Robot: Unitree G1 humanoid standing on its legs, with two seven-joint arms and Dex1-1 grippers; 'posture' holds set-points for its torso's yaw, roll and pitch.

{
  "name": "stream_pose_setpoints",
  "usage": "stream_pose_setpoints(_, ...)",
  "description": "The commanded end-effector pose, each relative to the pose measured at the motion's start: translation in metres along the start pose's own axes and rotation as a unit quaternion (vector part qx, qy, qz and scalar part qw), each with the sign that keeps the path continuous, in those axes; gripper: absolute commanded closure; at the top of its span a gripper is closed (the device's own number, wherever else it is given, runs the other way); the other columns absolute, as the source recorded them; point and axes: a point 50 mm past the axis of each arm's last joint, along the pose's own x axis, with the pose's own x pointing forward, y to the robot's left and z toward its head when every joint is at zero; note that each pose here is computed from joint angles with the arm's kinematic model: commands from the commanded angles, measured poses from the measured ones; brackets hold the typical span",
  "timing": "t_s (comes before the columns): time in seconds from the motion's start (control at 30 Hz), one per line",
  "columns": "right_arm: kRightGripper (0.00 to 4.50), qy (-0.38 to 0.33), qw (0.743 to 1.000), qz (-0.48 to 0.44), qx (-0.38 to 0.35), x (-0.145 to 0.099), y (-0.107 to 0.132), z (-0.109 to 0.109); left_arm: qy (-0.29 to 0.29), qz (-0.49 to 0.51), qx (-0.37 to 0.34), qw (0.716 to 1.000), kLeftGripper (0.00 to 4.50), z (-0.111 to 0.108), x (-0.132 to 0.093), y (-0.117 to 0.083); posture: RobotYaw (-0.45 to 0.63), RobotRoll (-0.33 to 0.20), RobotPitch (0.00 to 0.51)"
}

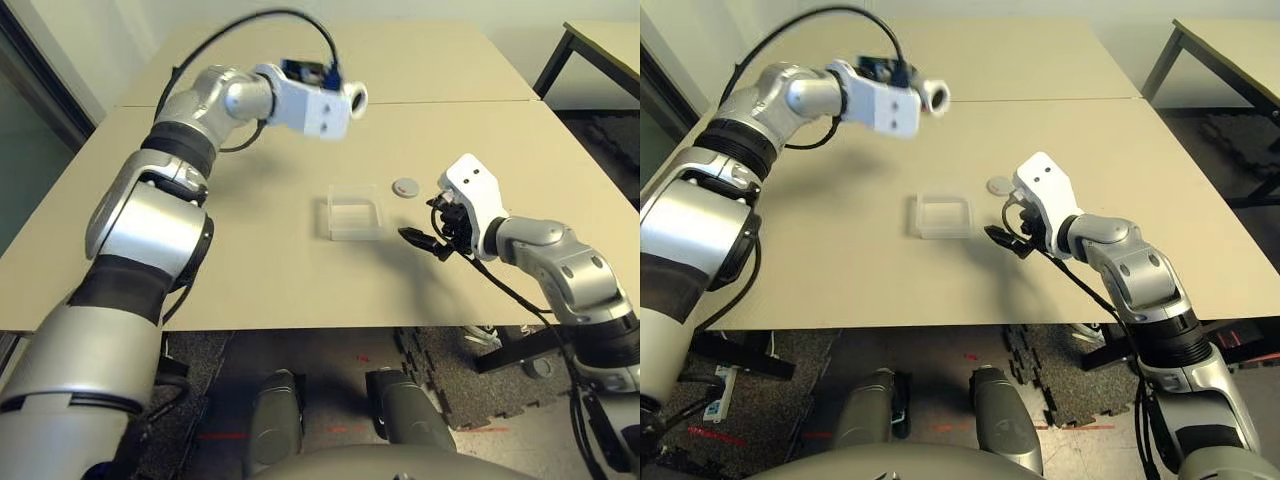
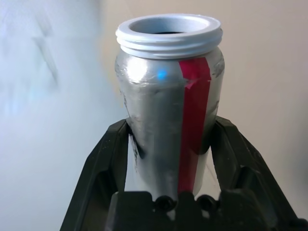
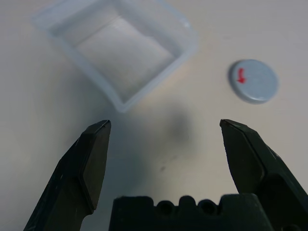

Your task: Pour the medicine from the bottle into the box.

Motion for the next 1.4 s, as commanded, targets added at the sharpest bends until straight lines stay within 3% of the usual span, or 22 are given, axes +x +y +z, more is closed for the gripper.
stream_pose_setpoints(0.03,0.00,0.012,1.000,0.026,-0.007,0.004,0.007,0.001,-0.003,-0.056,0.099,0.993,1.77,0.008,0.008,-0.009,-0.25,0.000,0.066)
stream_pose_setpoints(0.2,0.00,0.004,0.999,0.032,-0.006,0.012,0.011,0.004,-0.018,-0.085,0.135,0.987,1.77,0.016,0.018,-0.025,-0.27,0.000,0.071)
stream_pose_setpoints(0.67,0.00,0.002,0.999,0.046,-0.010,0.018,0.013,0.010,-0.018,-0.056,0.184,0.981,1.77,0.027,0.030,-0.013,-0.26,0.000,0.073)
stream_pose_setpoints(0.73,0.00,0.001,0.999,0.046,-0.011,0.019,0.013,0.011,-0.033,-0.035,0.120,0.992,1.77,0.031,0.031,-0.011,-0.26,0.000,0.073)
stream_pose_setpoints(0.87,0.00,0.001,0.999,0.047,-0.009,0.018,0.012,0.011,-0.051,0.050,-0.118,0.990,1.77,0.026,0.030,-0.005,-0.26,0.000,0.076)
stream_pose_setpoints(0.93,0.00,0.000,0.999,0.049,-0.006,0.016,0.012,0.011,-0.056,0.111,-0.260,0.958,1.77,0.017,0.027,-0.008,-0.26,0.000,0.076)
stream_pose_setpoints(1.03,0.00,0.000,0.999,0.053,-0.004,0.015,0.012,0.011,-0.057,0.156,-0.411,0.897,1.77,0.004,0.025,-0.018,-0.25,0.000,0.078)
stream_pose_setpoints(1.07,0.00,0.002,0.998,0.056,-0.005,0.014,0.012,0.011,-0.054,0.171,-0.464,0.867,1.77,-0.001,0.024,-0.024,-0.25,0.000,0.080)
stream_pose_setpoints(1.13,0.00,0.003,0.998,0.060,-0.005,0.013,0.011,0.011,-0.038,0.223,-0.593,0.773,1.77,-0.016,0.020,-0.041,-0.24,0.000,0.084)
stream_pose_setpoints(1.17,0.00,0.003,0.998,0.061,-0.005,0.013,0.011,0.011,-0.032,0.237,-0.628,0.740,1.77,-0.020,0.019,-0.047,-0.23,0.000,0.086)
stream_pose_setpoints(1.23,0.00,-0.001,0.998,0.068,0.000,0.013,0.011,0.013,-0.006,0.282,-0.710,0.645,1.77,-0.032,0.014,-0.070,-0.23,0.000,0.090)
stream_pose_setpoints(1.3,0.00,-0.005,0.997,0.074,0.005,0.013,0.012,0.014,0.019,0.309,-0.756,0.577,1.77,-0.038,0.009,-0.093,-0.22,0.000,0.092)
stream_pose_setpoints(1.4,0.00,-0.009,0.997,0.077,0.011,0.013,0.013,0.015,0.044,0.323,-0.785,0.526,1.77,-0.038,0.008,-0.118,-0.21,0.000,0.094)
